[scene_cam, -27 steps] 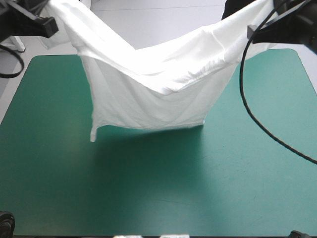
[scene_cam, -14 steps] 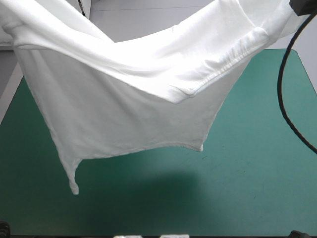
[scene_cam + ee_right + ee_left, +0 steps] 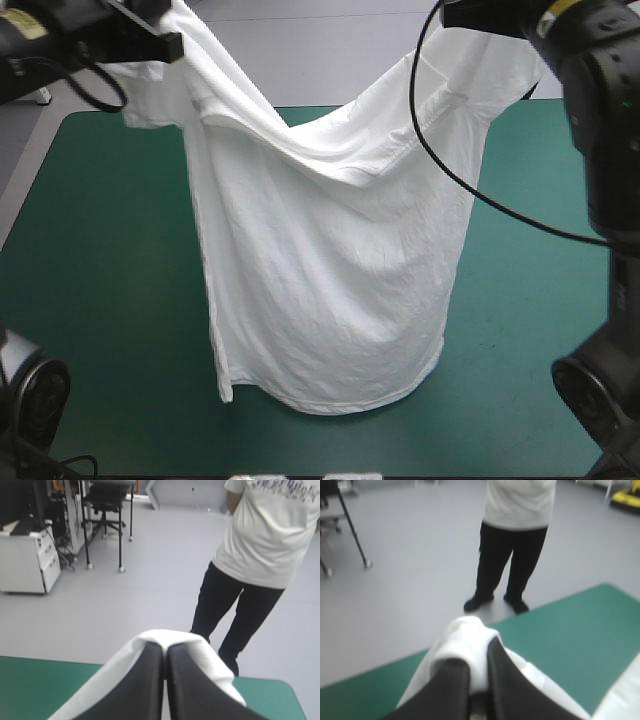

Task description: Fold the cloth

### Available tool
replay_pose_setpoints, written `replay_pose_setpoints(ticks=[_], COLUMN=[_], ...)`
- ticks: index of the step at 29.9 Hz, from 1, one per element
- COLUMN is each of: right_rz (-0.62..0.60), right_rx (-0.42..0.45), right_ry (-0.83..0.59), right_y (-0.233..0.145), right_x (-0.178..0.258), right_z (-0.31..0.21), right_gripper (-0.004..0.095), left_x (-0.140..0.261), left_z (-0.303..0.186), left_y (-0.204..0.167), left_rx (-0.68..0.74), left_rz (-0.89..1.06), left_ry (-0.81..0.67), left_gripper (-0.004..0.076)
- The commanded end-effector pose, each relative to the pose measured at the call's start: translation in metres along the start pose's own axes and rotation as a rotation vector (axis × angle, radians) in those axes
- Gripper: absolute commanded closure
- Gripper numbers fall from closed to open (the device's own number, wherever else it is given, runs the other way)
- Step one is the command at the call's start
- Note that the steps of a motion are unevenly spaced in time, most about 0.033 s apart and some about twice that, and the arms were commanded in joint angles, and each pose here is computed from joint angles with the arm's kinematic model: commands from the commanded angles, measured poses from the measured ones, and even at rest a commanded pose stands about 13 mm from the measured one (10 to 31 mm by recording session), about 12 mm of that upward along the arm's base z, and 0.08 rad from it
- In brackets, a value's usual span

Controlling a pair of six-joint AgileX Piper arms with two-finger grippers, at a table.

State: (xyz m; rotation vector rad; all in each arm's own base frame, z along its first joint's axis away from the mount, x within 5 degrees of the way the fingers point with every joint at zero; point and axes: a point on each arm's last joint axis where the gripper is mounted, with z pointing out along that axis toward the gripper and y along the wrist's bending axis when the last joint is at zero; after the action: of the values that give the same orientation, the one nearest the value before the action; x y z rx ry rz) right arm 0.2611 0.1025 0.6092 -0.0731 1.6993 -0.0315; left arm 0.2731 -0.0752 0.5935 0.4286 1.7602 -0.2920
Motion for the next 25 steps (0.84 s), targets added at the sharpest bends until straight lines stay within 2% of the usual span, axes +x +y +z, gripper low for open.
replay_pose_setpoints(ticks=[1,6,13,18,25], right_rz=[0.047,0.058,0.049,0.058,0.059], right_rx=[0.015,-0.035,-0.009,0.001,-0.005], right_ry=[0.082,0.277,0.479,0.567,0.663], right_y=[-0.013,-0.018,-0.029,-0.034,-0.028], right_x=[0.017,0.069,0.146,0.192,0.238], right_z=[0.042,0.129,0.218,0.258,0.287], right_gripper=[0.0925,0.0925,0.0925,0.0925,0.0908], left_x=[0.017,0.063,0.136,0.176,0.208], left_z=[0.036,0.121,0.222,0.262,0.292], left_y=[0.012,0.033,0.052,0.06,0.069], left_rx=[-0.06,-0.086,-0.095,-0.105,-0.15], left_rz=[-0.028,-0.059,-0.115,-0.121,-0.089], left_ry=[0.07,0.219,0.335,0.384,0.383], left_gripper=[0.0734,0.0734,0.0734,0.0734,0.073])
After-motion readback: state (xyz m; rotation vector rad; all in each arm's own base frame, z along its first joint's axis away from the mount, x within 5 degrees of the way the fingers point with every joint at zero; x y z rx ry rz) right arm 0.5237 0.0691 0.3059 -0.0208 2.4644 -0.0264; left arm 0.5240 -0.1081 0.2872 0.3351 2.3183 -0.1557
